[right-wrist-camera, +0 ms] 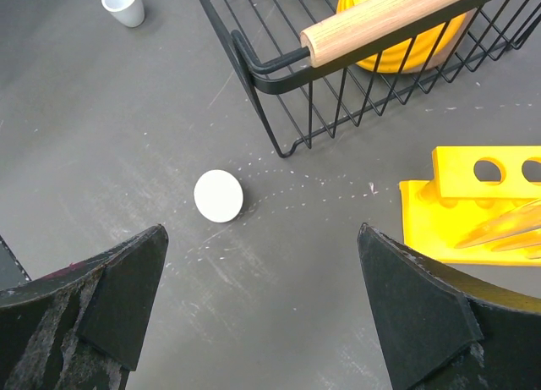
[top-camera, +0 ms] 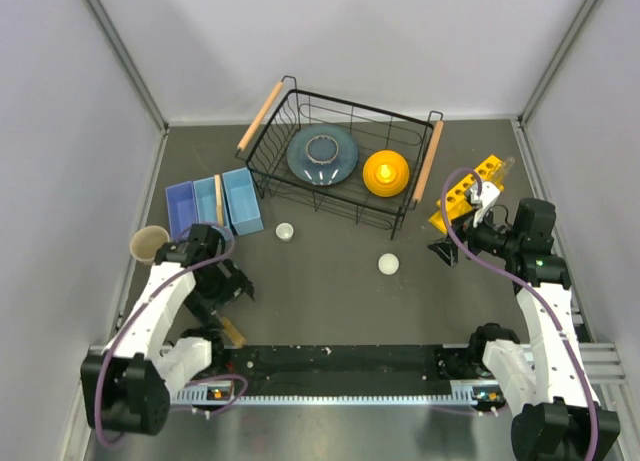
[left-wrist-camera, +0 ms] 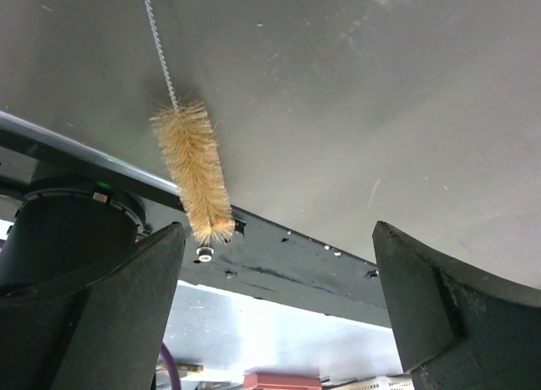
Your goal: Organize the chemistry lab equipment
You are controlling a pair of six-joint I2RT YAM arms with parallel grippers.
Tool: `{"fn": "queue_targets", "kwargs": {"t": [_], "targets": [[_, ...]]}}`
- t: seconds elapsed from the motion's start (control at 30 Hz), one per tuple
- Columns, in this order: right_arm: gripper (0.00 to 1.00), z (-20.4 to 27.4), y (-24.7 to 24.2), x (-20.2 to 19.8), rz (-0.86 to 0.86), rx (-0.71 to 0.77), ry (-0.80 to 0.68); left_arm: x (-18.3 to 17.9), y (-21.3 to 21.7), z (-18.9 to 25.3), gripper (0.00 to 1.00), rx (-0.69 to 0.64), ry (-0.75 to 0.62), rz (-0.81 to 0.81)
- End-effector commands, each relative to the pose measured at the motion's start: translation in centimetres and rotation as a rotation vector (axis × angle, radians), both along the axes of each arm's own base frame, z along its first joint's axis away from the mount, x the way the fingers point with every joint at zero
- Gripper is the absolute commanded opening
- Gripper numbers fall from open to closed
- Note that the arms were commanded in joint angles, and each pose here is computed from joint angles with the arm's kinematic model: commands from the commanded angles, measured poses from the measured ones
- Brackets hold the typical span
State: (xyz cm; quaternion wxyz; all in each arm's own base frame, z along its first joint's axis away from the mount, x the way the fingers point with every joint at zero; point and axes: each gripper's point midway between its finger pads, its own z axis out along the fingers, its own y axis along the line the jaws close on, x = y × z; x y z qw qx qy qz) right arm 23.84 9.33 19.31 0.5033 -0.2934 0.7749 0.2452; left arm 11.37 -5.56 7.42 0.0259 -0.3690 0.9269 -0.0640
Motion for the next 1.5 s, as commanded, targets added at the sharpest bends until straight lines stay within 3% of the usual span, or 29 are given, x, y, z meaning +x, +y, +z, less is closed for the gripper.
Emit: {"fn": "queue_targets", "kwargs": {"t": [0.0,0.27,0.8,1.07,1.23,1.47], "targets": [[0.95,0.9,0.0,0.2,0.014,-0.016,-0.056,-1.2,-0.6,-2.2,0.98,0.020,0.128,0.075],[0.96,1.3,-0.1,0.2,0.005,-0.025,-0.074,-0.7,0.4,-2.7,0.96,0.096,0.168,0.153],[0.98,2.0,-0.1,0.0,-0.003,-0.028,-0.103,-1.0,0.8,-3.0,0.84,0.263,0.274,0.095],[0.99,2.2,-0.2,0.0,-0.006,-0.029,-0.109,-1.8,-0.2,-3.1,0.66,0.229,0.285,0.079],[0.99,2.4,-0.2,-0.1,-0.008,-0.029,-0.117,-1.8,-0.4,-3.2,0.67,0.255,0.278,0.103],[0.99,2.6,-0.1,-0.2,-0.004,-0.025,-0.124,-1.6,0.5,-3.3,0.68,0.388,0.397,0.062]]}}
